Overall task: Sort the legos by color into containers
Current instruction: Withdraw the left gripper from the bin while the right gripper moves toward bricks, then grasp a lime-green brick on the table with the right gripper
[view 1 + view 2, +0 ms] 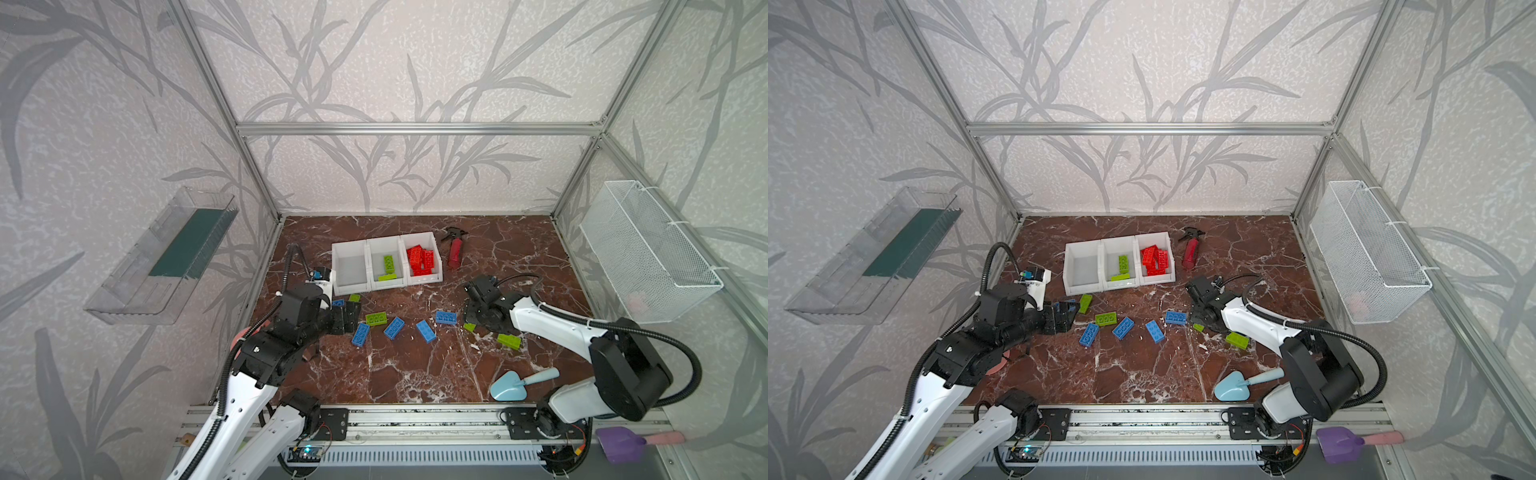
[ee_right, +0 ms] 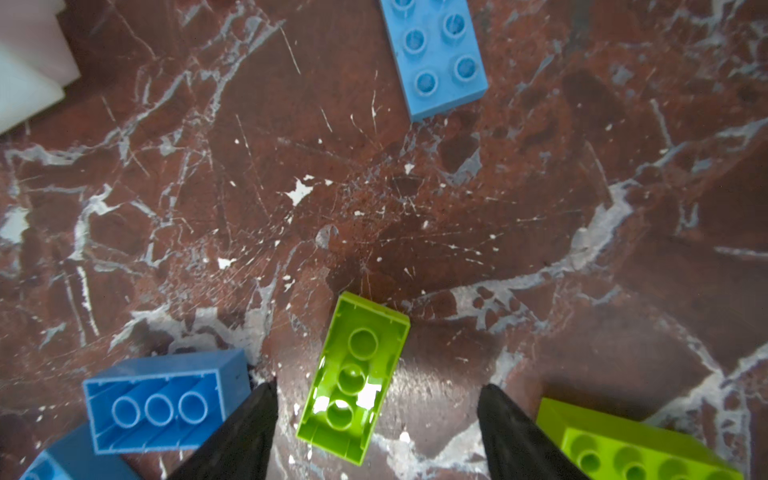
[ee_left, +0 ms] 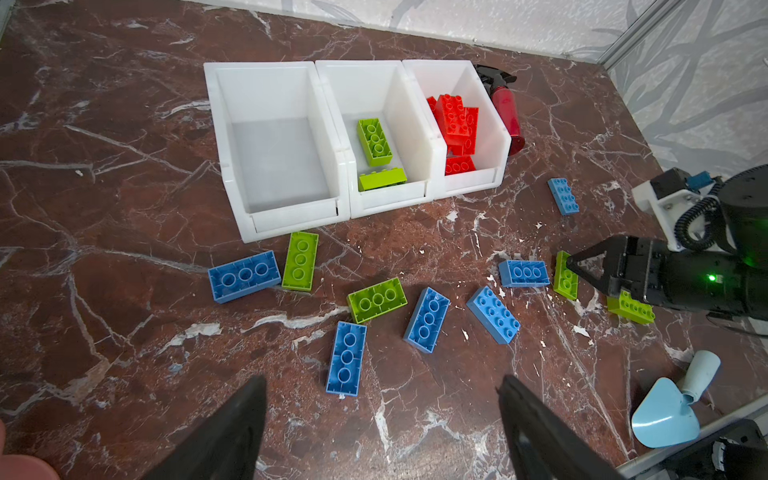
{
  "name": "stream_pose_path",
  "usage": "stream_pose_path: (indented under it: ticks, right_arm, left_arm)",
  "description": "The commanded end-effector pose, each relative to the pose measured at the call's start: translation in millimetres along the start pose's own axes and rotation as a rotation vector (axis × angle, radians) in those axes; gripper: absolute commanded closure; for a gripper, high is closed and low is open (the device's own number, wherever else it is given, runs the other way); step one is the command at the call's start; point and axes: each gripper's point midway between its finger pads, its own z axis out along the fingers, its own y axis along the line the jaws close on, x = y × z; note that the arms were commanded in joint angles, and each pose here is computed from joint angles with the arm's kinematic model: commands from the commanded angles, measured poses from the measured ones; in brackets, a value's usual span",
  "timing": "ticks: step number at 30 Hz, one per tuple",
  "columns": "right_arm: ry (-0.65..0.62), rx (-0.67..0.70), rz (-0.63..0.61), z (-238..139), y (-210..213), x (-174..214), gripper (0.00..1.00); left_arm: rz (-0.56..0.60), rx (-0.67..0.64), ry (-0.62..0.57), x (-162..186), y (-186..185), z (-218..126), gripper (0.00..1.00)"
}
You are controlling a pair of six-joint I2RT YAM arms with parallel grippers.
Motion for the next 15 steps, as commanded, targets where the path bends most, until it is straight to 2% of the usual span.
stream_pose_path:
  ticks: [1, 9, 12, 15]
  right_arm:
    - [-0.007, 0.052, 0.015, 3.5, 1.0, -5.7, 0.23]
    - [0.06, 0.129, 0.006, 16.8, 11.2, -2.8, 0.26]
    - [0.108, 0.159, -0.015, 27.2, 12.2, 4.9, 0.34]
    - [0.141, 0.187, -0.007, 30.3, 9.5, 9.9, 0.37]
  left_arm:
    - [0.007, 0.022, -0.035, 0.6, -1.6, -4.5, 0.12]
    - [0.01, 0.044, -0.065, 0.0, -4.6, -10.9, 0.12]
    - [0.017, 0.044, -0.077, -0.4, -4.7, -13.3, 0.12]
    - [0.025, 0.045, -0.09, -1.3, -5.2, -16.3, 0.12]
